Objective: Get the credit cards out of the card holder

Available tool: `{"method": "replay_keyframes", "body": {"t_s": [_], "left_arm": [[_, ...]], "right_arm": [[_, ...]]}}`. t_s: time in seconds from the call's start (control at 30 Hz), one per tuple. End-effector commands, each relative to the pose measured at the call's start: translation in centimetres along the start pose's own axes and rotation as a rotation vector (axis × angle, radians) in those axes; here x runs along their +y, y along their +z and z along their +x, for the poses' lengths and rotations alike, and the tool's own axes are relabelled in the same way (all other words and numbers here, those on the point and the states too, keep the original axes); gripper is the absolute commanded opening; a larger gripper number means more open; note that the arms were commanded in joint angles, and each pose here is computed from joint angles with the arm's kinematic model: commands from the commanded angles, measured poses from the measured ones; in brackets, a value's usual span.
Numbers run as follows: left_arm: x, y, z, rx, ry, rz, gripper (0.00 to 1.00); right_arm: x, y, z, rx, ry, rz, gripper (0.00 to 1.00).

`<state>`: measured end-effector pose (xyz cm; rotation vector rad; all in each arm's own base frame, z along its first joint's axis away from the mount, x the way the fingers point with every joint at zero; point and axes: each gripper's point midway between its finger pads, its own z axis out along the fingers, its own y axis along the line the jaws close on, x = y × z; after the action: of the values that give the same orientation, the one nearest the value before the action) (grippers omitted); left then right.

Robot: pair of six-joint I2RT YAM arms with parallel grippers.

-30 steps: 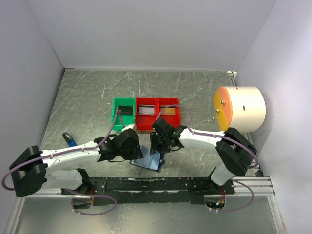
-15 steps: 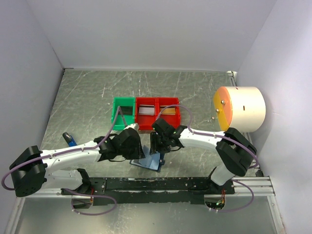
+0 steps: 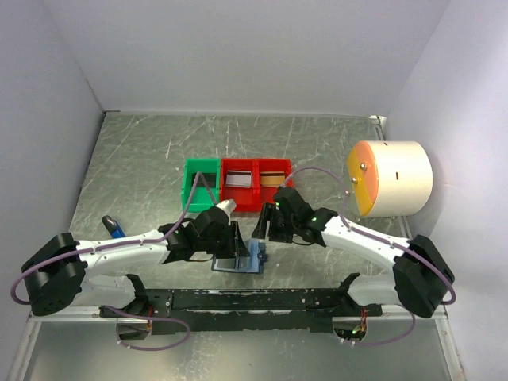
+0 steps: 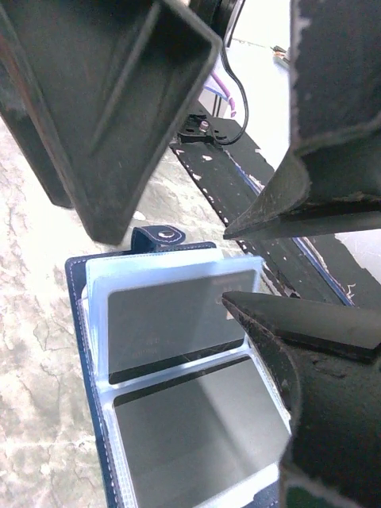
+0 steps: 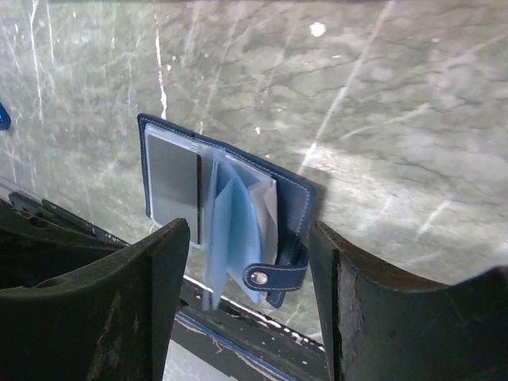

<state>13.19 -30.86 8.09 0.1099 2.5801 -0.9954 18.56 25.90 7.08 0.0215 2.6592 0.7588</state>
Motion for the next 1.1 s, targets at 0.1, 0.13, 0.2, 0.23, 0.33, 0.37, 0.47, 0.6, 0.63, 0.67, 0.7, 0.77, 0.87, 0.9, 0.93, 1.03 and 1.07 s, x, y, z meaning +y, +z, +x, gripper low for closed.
{"method": "replay_keyframes", "body": {"t_s": [0.1,0.13,0.2,0.23,0.33,0.37,0.47,0.6,0.63,0.67,0.7,0.77,0.87,0.9,0.93,1.03,1.07], "left_arm": [[-1.3,0.6,0.4,0.011,0.012,0.074,0.46],[-1.4,0.7,0.4,0.016,0.017,0.077,0.47],[-1.4,0.8,0.5,0.029,0.026,0.070,0.47],[-1.2,0.9,0.5,0.031,0.024,0.055,0.47],[-0.2,0.8,0.5,0.015,0.008,0.002,0.47],[0.1,0.7,0.4,0.004,0.000,-0.013,0.47],[1.3,-0.1,0.0,-0.043,-0.031,-0.058,0.47],[2.9,-1.5,-0.4,-0.106,-0.077,-0.103,0.49],[3.2,-1.8,-0.4,-0.118,-0.087,-0.109,0.49],[3.4,-2.0,-0.5,-0.129,-0.099,-0.115,0.50],[3.7,-2.3,-0.5,-0.138,-0.110,-0.120,0.50],[4.2,-2.7,-0.5,-0.157,-0.133,-0.133,0.52],[4.5,-3.2,-0.6,-0.183,-0.156,-0.127,0.55],[4.6,-3.3,-0.7,-0.194,-0.165,-0.119,0.57],[4.5,-3.4,-0.7,-0.199,-0.170,-0.108,0.59],[4.3,-3.4,-0.6,-0.203,-0.178,-0.075,0.62],[4.1,-3.3,-0.6,-0.200,-0.177,-0.064,0.62]], "right_arm": [[-1.1,-1.7,-0.4,-0.042,0.065,0.005,0.64],[-1.2,-1.8,-0.4,-0.040,0.067,0.012,0.64],[-1.1,-2.0,-0.5,-0.047,0.067,0.007,0.63],[-1.0,-2.1,-0.5,-0.051,0.066,0.000,0.63],[0.5,-2.3,-0.4,-0.033,0.035,-0.080,0.57],[1.1,-2.4,-0.3,-0.023,0.024,-0.111,0.52],[3.2,-2.6,-0.1,0.006,-0.003,-0.221,0.40],[5.0,-2.2,0.6,0.045,-0.046,-0.288,0.30],[5.2,-1.9,0.9,0.058,-0.061,-0.287,0.29],[5.4,-1.4,1.2,0.071,-0.076,-0.276,0.27],[5.2,-0.9,1.5,0.080,-0.083,-0.249,0.26],[4.2,0.1,2.1,0.093,-0.080,-0.185,0.25],[2.6,1.4,3.2,0.127,-0.069,-0.136,0.25],[1.8,1.9,3.7,0.138,-0.063,-0.108,0.24],[1.0,2.2,4.1,0.145,-0.055,-0.081,0.23],[-1.5,3.0,5.4,0.157,-0.027,-0.015,0.23],[-2.2,3.1,5.8,0.157,-0.019,0.002,0.23]]}}
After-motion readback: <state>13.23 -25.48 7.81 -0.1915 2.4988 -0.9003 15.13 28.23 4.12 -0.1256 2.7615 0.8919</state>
